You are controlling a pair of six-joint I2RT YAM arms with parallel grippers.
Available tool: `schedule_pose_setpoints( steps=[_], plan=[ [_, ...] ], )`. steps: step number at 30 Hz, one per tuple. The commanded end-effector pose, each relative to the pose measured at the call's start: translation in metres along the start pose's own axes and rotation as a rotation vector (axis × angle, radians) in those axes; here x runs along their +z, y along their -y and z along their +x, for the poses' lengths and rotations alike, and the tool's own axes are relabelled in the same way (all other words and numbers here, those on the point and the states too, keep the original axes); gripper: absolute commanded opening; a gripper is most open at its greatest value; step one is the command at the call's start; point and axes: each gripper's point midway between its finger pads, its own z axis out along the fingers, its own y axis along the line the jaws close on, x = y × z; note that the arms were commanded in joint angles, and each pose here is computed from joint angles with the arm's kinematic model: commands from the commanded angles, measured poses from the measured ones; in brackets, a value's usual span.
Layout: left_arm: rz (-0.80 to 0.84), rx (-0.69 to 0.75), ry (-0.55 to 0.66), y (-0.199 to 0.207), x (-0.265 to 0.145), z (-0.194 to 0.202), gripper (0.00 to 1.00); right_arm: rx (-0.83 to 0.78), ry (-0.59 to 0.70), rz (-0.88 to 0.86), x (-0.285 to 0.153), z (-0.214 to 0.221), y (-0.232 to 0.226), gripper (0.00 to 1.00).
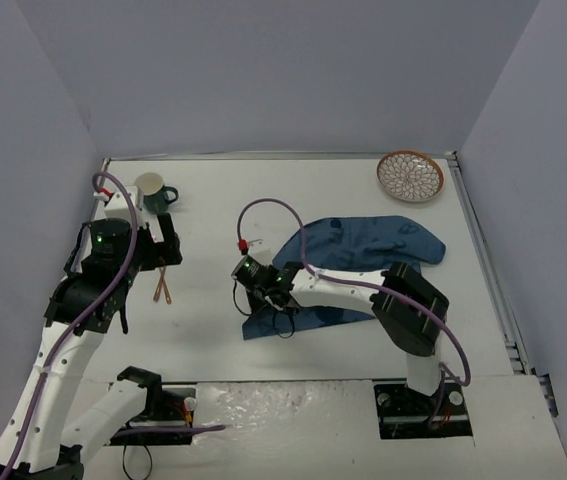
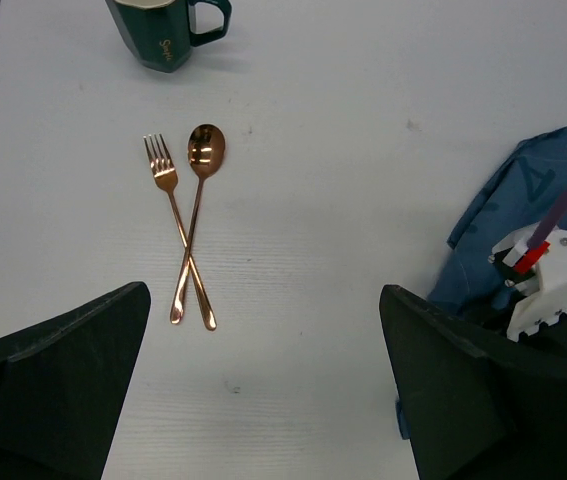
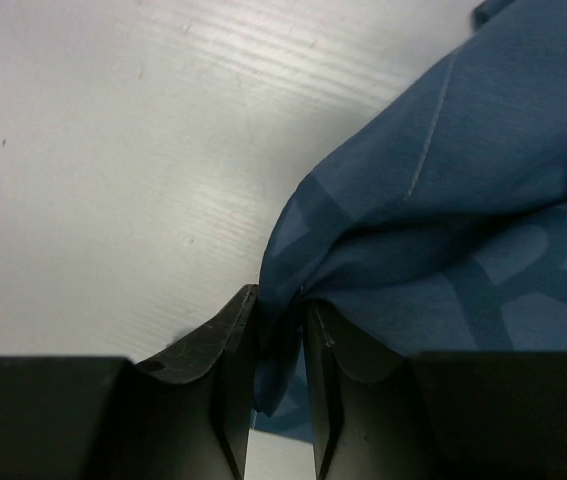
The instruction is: Set the dinner table for one person
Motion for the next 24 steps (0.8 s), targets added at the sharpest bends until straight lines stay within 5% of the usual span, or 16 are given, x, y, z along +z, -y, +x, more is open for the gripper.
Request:
schedule_pose_setpoints(
  steps=[1, 6, 11, 14, 20, 24],
  plan=[
    [0.021, -0.04, 0.03, 0.008, -0.002, -0.015, 0.97, -0.157, -0.028, -0.217, -0.023, -0.015, -0.044, 0.35],
    [0.069, -0.085, 0.0, 0.021, 0.011, -0.01, 0.97, -0.194, 0.043, -0.254, -0.056, -0.036, -0.039, 0.63],
    [0.194, -0.158, -0.067, 0.055, 0.041, -0.003, 0.97, 0.035, 0.199, -0.046, -0.09, -0.073, 0.06, 0.87],
    [0.259, -0.194, -0.146, 0.08, 0.076, 0.008, 0.97, 0.246, 0.289, 0.082, -0.113, -0.086, 0.141, 0.93],
    [0.331, -0.185, -0.286, 0.138, 0.134, 0.029, 0.97, 0.554, 0.285, 0.313, -0.126, -0.041, 0.275, 1.0],
    [0.364, -0.168, -0.38, 0.17, 0.168, 0.056, 0.97, 0.706, 0.244, 0.347, -0.123, -0.01, 0.309, 1.0]
  ],
)
